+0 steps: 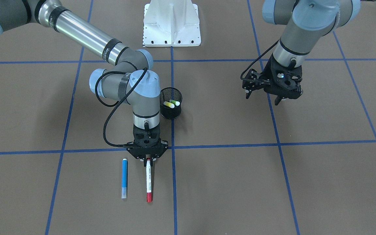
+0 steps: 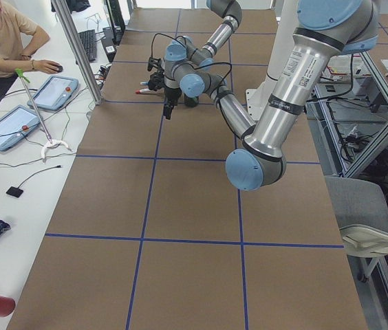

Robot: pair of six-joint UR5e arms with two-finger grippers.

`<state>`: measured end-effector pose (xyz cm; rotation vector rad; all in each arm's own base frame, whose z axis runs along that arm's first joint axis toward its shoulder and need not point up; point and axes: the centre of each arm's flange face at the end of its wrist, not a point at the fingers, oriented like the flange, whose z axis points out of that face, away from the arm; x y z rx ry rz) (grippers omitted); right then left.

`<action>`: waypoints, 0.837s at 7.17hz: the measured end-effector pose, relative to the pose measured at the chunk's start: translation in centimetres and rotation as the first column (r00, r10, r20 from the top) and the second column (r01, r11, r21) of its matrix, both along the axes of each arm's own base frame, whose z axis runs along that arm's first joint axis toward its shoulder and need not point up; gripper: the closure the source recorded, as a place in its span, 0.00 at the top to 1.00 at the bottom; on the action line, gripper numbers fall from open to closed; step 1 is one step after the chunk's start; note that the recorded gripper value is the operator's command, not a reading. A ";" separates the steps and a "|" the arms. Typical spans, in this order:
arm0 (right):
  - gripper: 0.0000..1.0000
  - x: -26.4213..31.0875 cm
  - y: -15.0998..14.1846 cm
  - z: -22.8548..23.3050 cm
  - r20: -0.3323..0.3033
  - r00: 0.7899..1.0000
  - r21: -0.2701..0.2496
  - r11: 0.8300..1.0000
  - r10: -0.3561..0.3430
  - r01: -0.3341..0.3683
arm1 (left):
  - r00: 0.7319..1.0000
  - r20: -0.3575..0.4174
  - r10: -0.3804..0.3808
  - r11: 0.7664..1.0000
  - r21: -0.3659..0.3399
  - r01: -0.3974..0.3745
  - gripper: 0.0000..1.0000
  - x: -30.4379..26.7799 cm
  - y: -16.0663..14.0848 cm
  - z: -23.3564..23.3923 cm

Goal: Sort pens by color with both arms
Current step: 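Place the red-capped marker beside the blue marker and release it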

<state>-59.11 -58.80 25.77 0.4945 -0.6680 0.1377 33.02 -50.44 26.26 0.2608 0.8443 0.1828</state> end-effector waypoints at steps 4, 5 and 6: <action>0.92 0.2 0.2 -0.3 0.004 1.000 0.010 1.000 -0.007 0.007 | 1.000 0.002 0.000 1.000 -0.002 0.000 0.99 0.1 -0.1 0.1; 0.97 0.5 0.1 -0.6 0.008 1.000 0.013 1.000 -0.003 0.003 | 1.000 0.002 0.000 1.000 -0.002 0.000 0.99 0.1 -0.1 0.1; 0.98 1.1 -0.3 -1.1 0.016 1.000 0.016 1.000 0.004 -0.004 | 1.000 0.002 -0.001 1.000 -0.004 0.001 0.99 0.1 -0.1 0.1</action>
